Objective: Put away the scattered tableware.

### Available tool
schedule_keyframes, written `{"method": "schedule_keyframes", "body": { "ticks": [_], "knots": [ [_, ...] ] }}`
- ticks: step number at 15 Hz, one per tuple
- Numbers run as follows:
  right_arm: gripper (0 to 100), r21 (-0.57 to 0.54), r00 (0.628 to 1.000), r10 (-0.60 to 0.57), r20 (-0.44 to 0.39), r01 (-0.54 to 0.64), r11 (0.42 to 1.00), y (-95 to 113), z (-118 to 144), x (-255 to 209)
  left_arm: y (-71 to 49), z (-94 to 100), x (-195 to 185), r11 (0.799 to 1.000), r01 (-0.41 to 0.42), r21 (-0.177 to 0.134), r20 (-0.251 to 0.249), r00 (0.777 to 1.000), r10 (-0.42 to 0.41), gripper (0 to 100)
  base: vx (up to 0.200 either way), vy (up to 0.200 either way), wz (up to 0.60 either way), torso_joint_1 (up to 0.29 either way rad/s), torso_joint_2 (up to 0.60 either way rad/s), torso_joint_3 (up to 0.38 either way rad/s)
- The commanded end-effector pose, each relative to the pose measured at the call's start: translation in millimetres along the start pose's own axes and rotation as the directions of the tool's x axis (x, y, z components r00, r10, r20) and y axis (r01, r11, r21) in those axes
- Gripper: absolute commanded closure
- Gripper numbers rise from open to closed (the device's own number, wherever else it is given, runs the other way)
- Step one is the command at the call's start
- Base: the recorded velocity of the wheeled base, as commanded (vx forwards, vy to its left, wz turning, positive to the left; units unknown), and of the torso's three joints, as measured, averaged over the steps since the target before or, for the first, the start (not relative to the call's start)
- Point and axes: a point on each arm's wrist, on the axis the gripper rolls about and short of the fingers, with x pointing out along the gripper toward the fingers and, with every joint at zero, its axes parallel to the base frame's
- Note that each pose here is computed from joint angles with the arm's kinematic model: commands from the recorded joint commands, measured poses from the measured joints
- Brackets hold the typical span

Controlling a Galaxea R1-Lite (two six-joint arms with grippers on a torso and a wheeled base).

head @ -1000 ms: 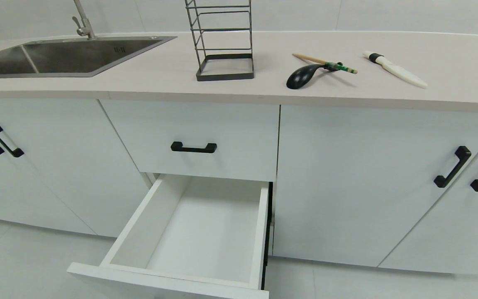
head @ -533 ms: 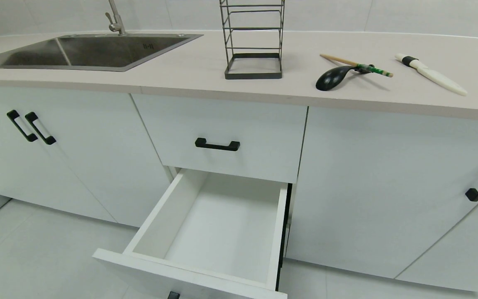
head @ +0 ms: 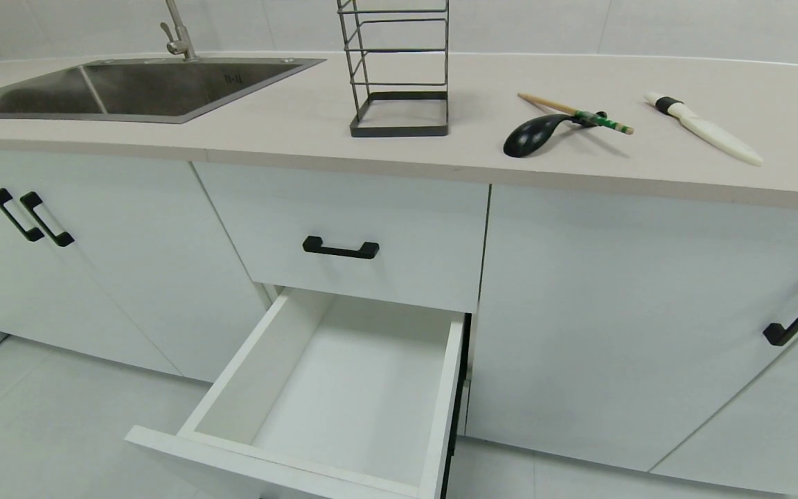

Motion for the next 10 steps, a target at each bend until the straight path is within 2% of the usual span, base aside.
{"method": "schedule_keyframes", "body": {
  "ticks": [1,3,6,10],
  "knots": [
    [100,-0.001,1.0,0.0,0.0,0.0,1.0,0.0,0.0,0.0,0.0,0.0,0.0,1.0,0.001,0.0,0.0,1.0,-0.001,0,0.0,0.0,0.0,0.0,0.0,0.0],
    [100,-0.001,1.0,0.0,0.0,0.0,1.0,0.0,0.0,0.0,0.0,0.0,0.0,1.0,0.0,-0.011,0.0,1.0,0.0,0,0.2,0.0,0.0,0.005,0.0,0.002],
    [100,-0.001,1.0,-0.001,0.0,0.001,1.0,0.0,0.0,0.0,0.1,0.0,0.0,1.0,-0.002,-0.011,0.0,1.0,0.002,0,0.2,0.0,0.0,0.002,0.0,0.002],
    [100,-0.001,1.0,-0.001,0.0,0.001,1.0,0.0,0.0,0.0,0.1,0.0,0.0,1.0,-0.002,-0.011,0.0,1.0,0.002,0,0.0,0.0,0.0,0.0,0.0,0.0]
  ]
}}
